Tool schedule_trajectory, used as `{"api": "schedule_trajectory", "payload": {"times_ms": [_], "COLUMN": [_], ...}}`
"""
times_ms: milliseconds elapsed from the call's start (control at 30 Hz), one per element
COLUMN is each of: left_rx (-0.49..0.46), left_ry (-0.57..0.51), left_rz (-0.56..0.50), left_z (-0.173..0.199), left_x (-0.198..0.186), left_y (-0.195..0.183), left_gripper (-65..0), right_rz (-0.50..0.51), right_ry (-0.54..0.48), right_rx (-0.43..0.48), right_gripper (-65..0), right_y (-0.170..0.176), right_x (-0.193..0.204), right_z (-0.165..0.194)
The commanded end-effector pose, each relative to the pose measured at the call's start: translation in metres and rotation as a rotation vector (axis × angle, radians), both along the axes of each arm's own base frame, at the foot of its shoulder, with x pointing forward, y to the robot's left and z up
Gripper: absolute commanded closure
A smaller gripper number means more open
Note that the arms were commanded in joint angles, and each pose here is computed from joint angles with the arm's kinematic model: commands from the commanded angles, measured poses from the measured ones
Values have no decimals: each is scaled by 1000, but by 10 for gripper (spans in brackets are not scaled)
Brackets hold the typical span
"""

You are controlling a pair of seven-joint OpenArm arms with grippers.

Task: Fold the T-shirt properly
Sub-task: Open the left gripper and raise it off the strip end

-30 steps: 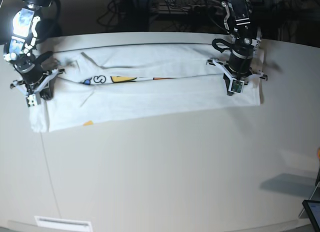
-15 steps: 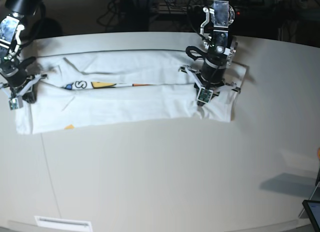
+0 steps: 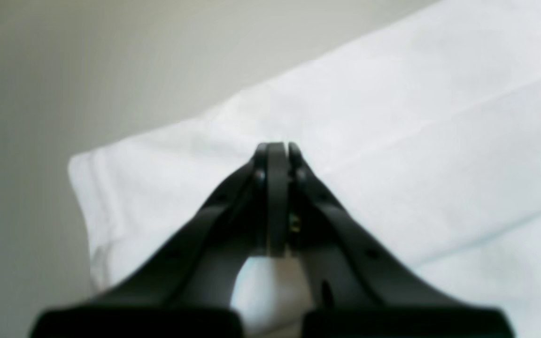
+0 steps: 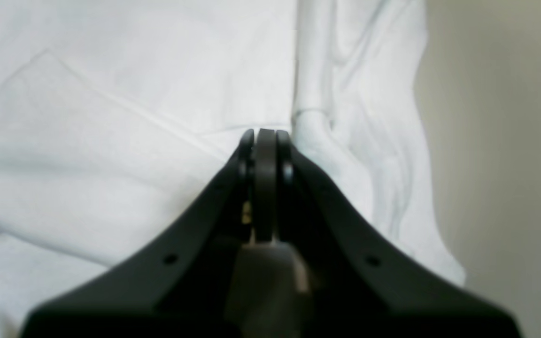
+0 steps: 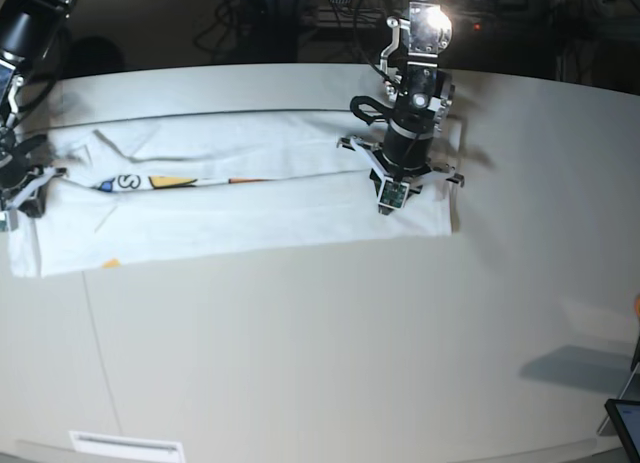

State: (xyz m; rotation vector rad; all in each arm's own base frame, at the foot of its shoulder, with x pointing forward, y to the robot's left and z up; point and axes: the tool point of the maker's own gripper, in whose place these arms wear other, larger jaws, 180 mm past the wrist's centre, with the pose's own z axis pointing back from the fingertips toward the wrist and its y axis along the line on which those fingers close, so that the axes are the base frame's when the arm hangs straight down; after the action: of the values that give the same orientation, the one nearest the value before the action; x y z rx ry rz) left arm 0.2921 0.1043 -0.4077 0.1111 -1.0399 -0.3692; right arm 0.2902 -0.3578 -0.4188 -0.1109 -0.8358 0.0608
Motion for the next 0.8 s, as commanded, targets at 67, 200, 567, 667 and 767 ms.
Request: {"api": "schedule_trajectory", "payload": {"times_ms": [67,200,567,667,767], "left_rx": [5,18,136,54,-105], "left_ry": [-37,-68,-22,79,78], "left_rz": [3,15,228,194,216], "left_z": [14,29,102,83,82], "left_x": [6,11,3,-17,-34], "left_y": [2,9,80,87,104], "left_gripper": [0,0,-62,-235,-390], "right_rz": [-18,-14,-18,-9,-9], "right_ry": [79,86,100,110,110], "right_rx": [-67,-59,-45,-49,-48], "right_gripper": [-3,-3,-3,-3,-3], "right_y": [-17,-13,-9,-7,-6], "right_x": [-9,-11,-18,-22,-23], "right_z": [-2,-6,-13,-15,-16]}}
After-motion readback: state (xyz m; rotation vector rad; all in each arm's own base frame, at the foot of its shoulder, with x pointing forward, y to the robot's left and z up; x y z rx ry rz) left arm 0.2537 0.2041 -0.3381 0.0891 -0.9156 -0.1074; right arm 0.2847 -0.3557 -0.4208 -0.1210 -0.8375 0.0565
